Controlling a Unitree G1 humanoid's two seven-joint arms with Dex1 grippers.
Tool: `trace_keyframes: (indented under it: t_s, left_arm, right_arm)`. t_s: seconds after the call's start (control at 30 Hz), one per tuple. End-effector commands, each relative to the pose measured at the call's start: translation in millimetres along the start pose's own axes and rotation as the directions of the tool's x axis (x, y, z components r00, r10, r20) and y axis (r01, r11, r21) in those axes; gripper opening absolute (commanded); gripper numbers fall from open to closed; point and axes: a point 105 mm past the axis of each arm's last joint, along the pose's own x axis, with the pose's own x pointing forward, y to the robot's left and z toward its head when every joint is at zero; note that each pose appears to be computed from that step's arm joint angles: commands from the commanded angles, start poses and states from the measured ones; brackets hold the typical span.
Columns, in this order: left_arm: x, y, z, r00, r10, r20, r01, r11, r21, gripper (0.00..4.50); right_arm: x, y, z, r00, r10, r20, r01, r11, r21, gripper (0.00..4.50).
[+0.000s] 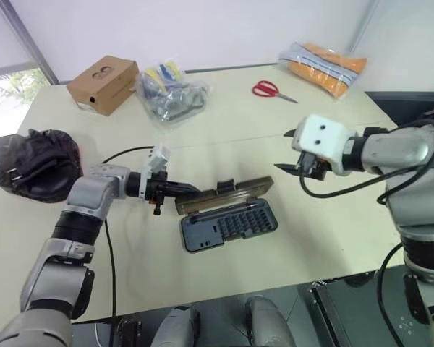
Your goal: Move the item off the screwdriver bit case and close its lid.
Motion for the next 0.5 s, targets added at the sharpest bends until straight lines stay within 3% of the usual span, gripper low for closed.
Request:
trace_keyframes:
  t_s: [0.03,0.27,0.37,0.5]
  left_arm:
    - [3.0,-20.2,-5.9,0.99,-0.116,-0.081,0.119,0.992,0.034,0.0]
    - [6.6,-34.1,-21.9,0.97,-0.187,-0.157,0.194,0.98,0.032,0.0]
    - [8.2,-27.6,-17.2,0.975,-0.172,-0.143,0.179,0.983,0.038,0.0]
    - [13.0,-16.6,2.1,0.984,-0.151,-0.093,0.156,0.986,0.052,0.0]
  right_arm:
    - [-9.6,2.7,12.5,0.998,-0.005,0.061,0.003,0.999,0.035,3.42]
    - [-5.2,43.2,26.3,0.966,0.174,0.19,-0.207,0.964,0.165,3.42]
    - [-3.4,84.5,41.3,0.86,0.374,0.346,-0.455,0.87,0.19,3.42]
    - [-9.1,116.9,51.4,0.705,0.515,0.487,-0.672,0.706,0.226,3.42]
